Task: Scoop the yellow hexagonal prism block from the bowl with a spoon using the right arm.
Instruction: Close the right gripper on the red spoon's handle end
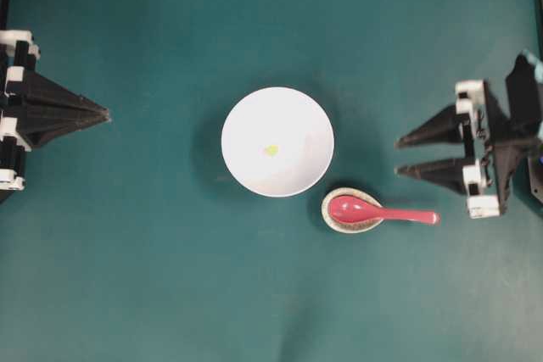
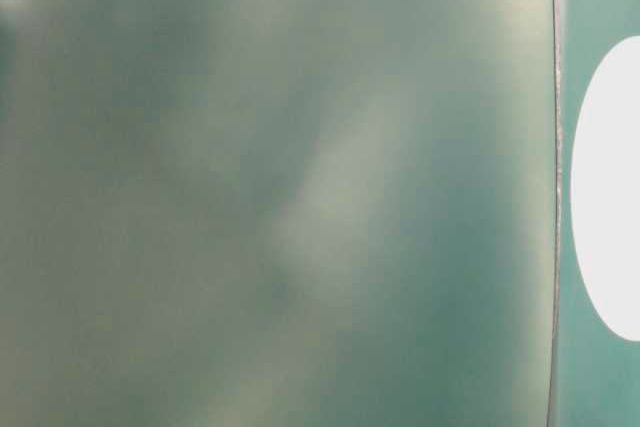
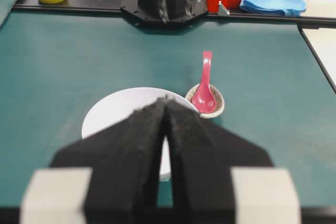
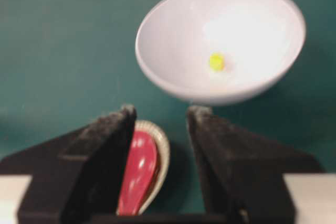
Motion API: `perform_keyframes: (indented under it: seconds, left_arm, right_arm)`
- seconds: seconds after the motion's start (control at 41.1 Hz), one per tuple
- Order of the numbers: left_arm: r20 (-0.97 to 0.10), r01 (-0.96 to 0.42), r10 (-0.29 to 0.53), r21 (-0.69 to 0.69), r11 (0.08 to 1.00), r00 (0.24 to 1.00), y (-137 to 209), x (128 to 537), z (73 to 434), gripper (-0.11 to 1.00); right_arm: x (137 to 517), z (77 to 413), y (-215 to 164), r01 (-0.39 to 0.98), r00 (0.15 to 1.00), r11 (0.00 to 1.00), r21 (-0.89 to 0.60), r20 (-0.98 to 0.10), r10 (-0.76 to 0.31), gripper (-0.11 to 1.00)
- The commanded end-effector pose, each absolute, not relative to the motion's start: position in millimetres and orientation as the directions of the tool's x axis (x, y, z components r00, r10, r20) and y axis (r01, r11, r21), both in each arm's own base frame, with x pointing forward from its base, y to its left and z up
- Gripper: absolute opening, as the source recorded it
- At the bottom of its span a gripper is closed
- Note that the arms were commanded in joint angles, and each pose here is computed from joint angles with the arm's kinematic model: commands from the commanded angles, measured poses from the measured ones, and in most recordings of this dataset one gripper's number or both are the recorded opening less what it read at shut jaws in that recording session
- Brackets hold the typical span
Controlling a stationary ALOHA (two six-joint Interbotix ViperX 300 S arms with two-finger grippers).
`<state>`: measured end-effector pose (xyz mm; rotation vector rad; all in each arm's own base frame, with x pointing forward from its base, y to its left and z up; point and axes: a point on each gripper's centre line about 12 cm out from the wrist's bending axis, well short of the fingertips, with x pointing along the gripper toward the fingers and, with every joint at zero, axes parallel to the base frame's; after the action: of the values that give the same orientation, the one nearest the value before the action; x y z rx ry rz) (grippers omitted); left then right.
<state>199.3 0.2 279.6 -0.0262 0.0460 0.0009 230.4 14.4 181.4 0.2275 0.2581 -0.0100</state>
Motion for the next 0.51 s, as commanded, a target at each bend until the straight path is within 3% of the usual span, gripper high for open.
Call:
perform_keyframes:
  seconds: [0.0, 0.487]
  left_arm:
    - [-0.038, 0.002, -0.003, -0.025, 1.0, 0.999, -0.5, 202.9, 287.2, -0.01]
    - [-0.058, 0.001, -0.003, -0.023, 1.0, 0.998, -0.5, 203.2, 284.1, -0.01]
  right_arm:
    - [234.4, 172.0, 20.3, 0.041, 0.972, 0.969, 0.244, -0.234, 0.017, 0.51]
    - [237.8, 118.2, 64.6, 0.069, 0.978, 0.964, 0.255, -0.21, -0.015, 0.51]
